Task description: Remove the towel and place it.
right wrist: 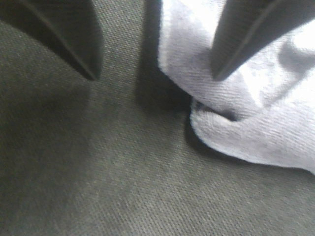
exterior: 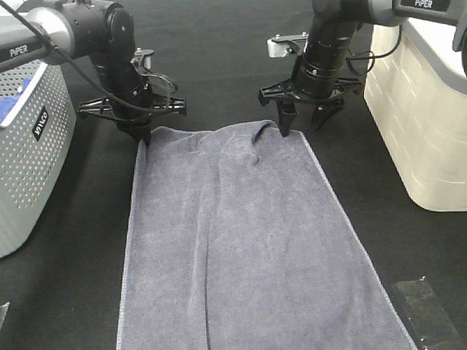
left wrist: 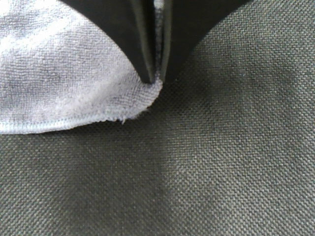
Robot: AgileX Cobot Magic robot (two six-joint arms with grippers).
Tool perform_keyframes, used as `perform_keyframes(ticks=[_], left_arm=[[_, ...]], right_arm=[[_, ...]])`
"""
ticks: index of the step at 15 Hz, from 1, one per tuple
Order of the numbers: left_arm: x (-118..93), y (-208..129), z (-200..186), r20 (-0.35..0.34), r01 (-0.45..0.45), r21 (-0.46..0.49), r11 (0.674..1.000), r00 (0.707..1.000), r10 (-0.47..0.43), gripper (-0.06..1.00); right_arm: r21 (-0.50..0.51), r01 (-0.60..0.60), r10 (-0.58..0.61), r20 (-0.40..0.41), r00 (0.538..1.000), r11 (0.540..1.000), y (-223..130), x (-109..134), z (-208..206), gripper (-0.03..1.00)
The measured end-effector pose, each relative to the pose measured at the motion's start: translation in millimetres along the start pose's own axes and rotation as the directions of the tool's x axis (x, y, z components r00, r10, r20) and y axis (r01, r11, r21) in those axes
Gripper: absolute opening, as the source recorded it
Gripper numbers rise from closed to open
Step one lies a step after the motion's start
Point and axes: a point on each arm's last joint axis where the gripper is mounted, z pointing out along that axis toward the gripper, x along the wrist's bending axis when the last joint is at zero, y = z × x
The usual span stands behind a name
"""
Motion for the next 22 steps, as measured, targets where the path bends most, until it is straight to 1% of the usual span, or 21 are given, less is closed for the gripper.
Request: perform_keyframes(ticks=[2, 4, 5, 6, 8, 11, 12, 14, 16, 19, 20, 22], left_arm=[[0.0, 0.0, 0.0, 0.0, -0.001, 0.0, 1.0, 1.0, 0.001, 0.01], [0.0, 0.0, 0.0, 0.0, -0.003, 0.0, 1.0, 1.0, 0.003, 0.01], [0.0, 0.0, 0.0, 0.0, -0.003, 0.0, 1.0, 1.0, 0.003, 0.01], [0.0, 0.0, 0.0, 0.0, -0.003, 0.0, 1.0, 1.0, 0.003, 0.01], [0.0, 0.0, 0.0, 0.0, -0.003, 0.0, 1.0, 1.0, 0.003, 0.01], [0.0, 0.0, 0.0, 0.0, -0.003, 0.0, 1.0, 1.0, 0.003, 0.01], [0.0, 0.0, 0.0, 0.0, -0.003, 0.0, 1.0, 1.0, 0.003, 0.01], [0.0, 0.0, 0.0, 0.0, -0.013, 0.0, 1.0, 1.0, 0.013, 0.01], [0.6, 1.9, -4.1, -0.008, -0.03, -0.014, 0.999, 1.0, 0.03, 0.01], [2.7, 14.4, -22.8, -0.044, -0.074, -0.125, 0.989, 0.997, 0.069, 0.01], [2.4, 17.0, -26.1, -0.044, -0.079, -0.15, 0.986, 0.996, 0.073, 0.01], [1.3, 20.5, -26.7, -0.036, -0.083, -0.188, 0.979, 0.996, 0.077, 0.01]], right_arm=[[0.002, 0.004, -0.004, -0.002, 1.0, 1.0, -0.2, 0.2, 0.0, 0.55], [0.039, 0.009, -0.009, -0.005, 1.0, 0.999, -3.0, 0.0, 10.8, 0.54], [0.056, 0.019, -0.019, -0.003, 1.0, 0.998, -4.4, -0.5, 16.7, 0.52], [0.06, 0.022, -0.022, -0.001, 1.0, 0.998, -4.8, -0.8, 18.7, 0.49], [0.06, 0.023, -0.023, 0.0, 1.0, 0.998, -4.8, -0.9, 18.7, 0.32], [0.058, 0.024, -0.024, 0.001, 1.0, 0.998, -4.6, -0.9, 17.7, 0.02], [0.055, 0.029, -0.029, 0.011, 1.0, 0.998, -4.2, -1.7, 15.8, 0.0], [0.04, 0.031, -0.032, 0.021, 0.999, 0.999, -1.4, -2.3, 7.0, 0.0], [0.003, 0.02, -0.02, 0.033, 0.999, 1.0, 5.0, -2.6, -7.2, 0.0], [-0.082, -0.001, 0.007, 0.069, 0.998, 0.997, 17.5, -4.9, -29.4, 0.0], [-0.112, -0.009, 0.018, 0.081, 0.997, 0.994, 21.2, -5.8, -34.7, 0.0], [-0.142, -0.002, 0.017, 0.107, 0.994, 0.99, 24.8, -8.0, -40.1, 0.0]])
